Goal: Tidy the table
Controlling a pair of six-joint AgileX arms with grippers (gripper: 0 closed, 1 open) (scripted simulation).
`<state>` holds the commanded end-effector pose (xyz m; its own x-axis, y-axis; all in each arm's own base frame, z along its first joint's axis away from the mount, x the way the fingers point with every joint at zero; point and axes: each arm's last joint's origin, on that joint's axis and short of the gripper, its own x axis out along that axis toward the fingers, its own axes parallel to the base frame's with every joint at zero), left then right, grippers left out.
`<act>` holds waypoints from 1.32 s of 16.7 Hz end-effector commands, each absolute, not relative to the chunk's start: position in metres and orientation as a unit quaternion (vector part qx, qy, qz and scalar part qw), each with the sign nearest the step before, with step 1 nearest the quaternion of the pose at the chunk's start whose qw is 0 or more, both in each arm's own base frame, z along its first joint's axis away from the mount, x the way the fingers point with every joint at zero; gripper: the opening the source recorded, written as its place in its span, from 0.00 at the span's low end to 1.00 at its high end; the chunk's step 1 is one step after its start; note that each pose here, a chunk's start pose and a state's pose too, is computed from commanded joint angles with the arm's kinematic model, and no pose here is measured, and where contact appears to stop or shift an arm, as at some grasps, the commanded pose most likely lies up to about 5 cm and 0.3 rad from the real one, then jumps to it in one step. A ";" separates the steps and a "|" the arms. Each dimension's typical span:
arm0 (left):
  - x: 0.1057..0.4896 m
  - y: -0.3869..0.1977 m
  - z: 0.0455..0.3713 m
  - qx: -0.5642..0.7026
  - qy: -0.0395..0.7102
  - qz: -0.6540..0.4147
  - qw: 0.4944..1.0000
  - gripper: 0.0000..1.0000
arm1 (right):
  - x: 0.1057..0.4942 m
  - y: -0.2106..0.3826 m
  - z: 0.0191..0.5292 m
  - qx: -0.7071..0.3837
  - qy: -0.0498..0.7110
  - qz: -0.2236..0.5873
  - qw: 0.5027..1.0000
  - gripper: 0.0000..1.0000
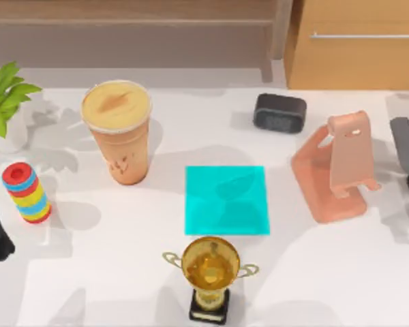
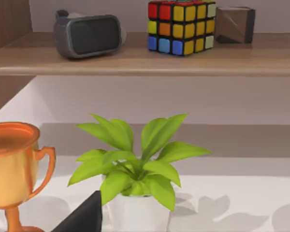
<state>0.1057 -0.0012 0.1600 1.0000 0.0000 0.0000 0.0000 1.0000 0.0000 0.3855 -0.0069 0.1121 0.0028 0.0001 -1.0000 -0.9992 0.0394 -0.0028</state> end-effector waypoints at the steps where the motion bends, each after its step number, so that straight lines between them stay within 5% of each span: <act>1: 0.106 -0.001 0.160 0.000 0.000 0.000 1.000 1.00 | 0.384 -0.006 0.115 -0.489 0.511 0.489 0.511 0.00; 12: 0.106 -0.001 0.160 0.000 0.000 0.000 1.000 1.00 | 0.385 -0.007 0.212 -0.488 0.512 0.490 0.510 0.00; 22: 0.106 -0.001 0.160 0.000 0.000 0.000 1.000 1.00 | 0.385 0.014 0.236 -0.480 0.516 0.450 0.549 0.00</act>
